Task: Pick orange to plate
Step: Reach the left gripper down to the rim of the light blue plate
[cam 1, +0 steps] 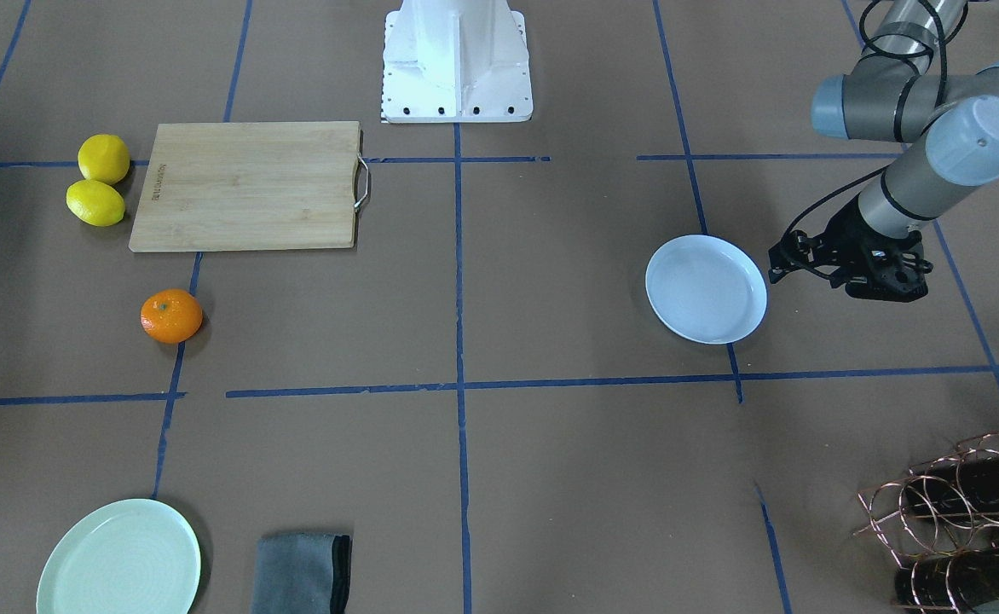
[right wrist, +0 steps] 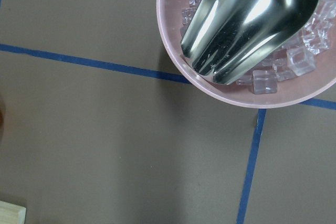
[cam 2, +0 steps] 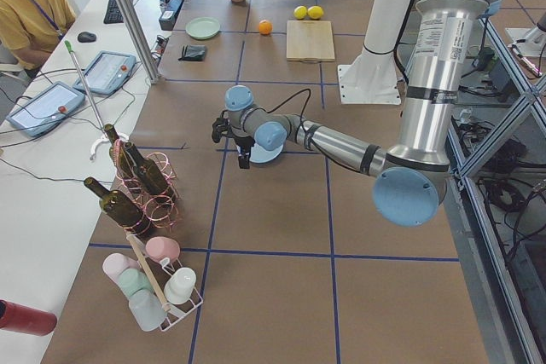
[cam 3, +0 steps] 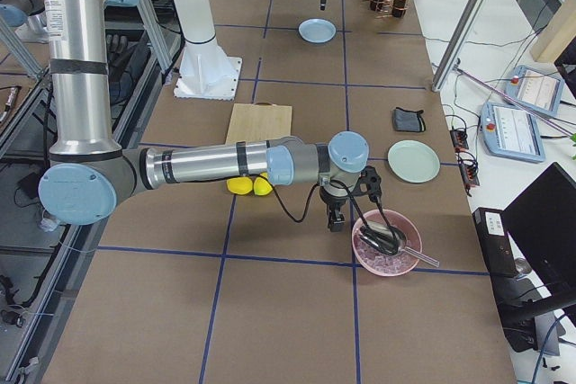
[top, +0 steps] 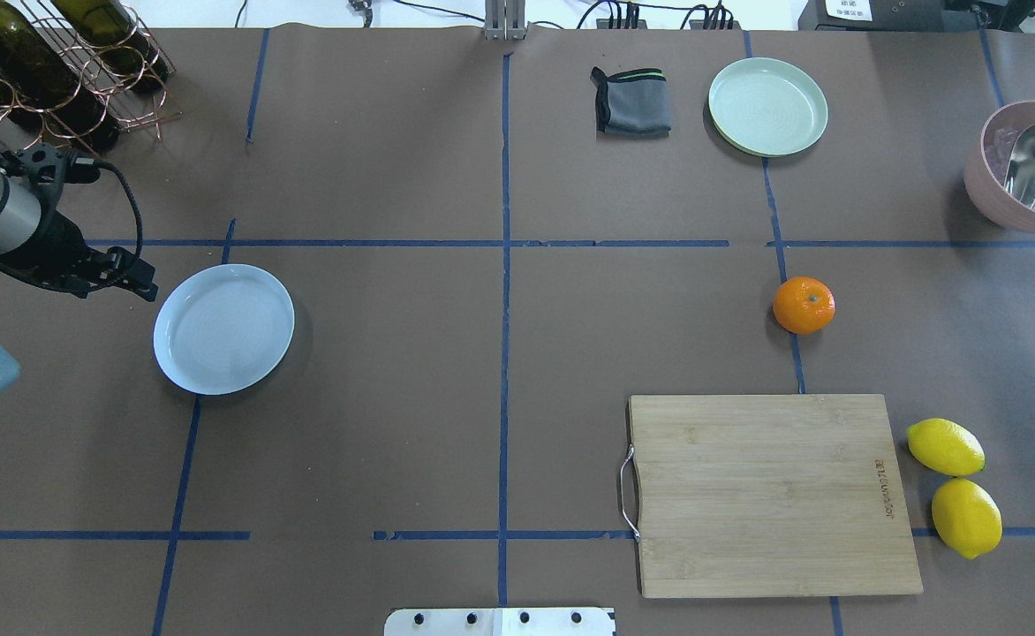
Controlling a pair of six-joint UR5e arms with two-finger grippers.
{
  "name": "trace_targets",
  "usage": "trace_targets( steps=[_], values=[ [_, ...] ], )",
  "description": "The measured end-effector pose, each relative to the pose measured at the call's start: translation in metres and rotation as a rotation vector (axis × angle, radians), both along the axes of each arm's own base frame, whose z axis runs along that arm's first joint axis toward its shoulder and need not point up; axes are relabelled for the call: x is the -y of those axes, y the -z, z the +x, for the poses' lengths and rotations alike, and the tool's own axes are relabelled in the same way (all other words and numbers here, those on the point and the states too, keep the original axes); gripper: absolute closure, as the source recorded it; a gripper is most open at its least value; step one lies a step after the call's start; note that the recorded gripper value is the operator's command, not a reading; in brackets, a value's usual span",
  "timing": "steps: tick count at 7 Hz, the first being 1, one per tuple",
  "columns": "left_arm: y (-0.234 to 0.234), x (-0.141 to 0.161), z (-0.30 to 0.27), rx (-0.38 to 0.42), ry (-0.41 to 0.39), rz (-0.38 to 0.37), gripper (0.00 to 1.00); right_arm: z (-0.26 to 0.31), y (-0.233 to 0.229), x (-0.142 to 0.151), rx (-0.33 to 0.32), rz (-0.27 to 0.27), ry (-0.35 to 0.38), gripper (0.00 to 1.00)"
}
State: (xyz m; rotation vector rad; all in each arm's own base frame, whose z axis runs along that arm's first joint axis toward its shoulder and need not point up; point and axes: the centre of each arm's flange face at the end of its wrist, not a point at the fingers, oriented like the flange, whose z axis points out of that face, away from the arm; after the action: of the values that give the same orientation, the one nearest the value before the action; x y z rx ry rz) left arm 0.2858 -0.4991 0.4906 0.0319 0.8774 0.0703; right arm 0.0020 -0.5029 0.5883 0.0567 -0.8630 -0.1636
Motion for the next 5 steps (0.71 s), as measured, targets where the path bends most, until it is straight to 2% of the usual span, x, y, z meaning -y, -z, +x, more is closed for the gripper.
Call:
trace_targets(
  steps=[2,4,5],
  values=[
    [-0.013,-0.006,0.026,0.004,-0.012,-0.025,0.27,-0.001,-0.001,-0.001,0.013,-0.005,0.002,0.0],
    [-0.022,-0.008,0.035,0.019,-0.017,-0.029,0.53,-0.001,-0.002,-0.001,0.016,-0.008,0.002,0.0],
    [-0.023,-0.008,0.037,0.023,-0.018,-0.027,0.61,-0.001,-0.002,-0.001,0.016,-0.01,0.002,0.0]
  ],
)
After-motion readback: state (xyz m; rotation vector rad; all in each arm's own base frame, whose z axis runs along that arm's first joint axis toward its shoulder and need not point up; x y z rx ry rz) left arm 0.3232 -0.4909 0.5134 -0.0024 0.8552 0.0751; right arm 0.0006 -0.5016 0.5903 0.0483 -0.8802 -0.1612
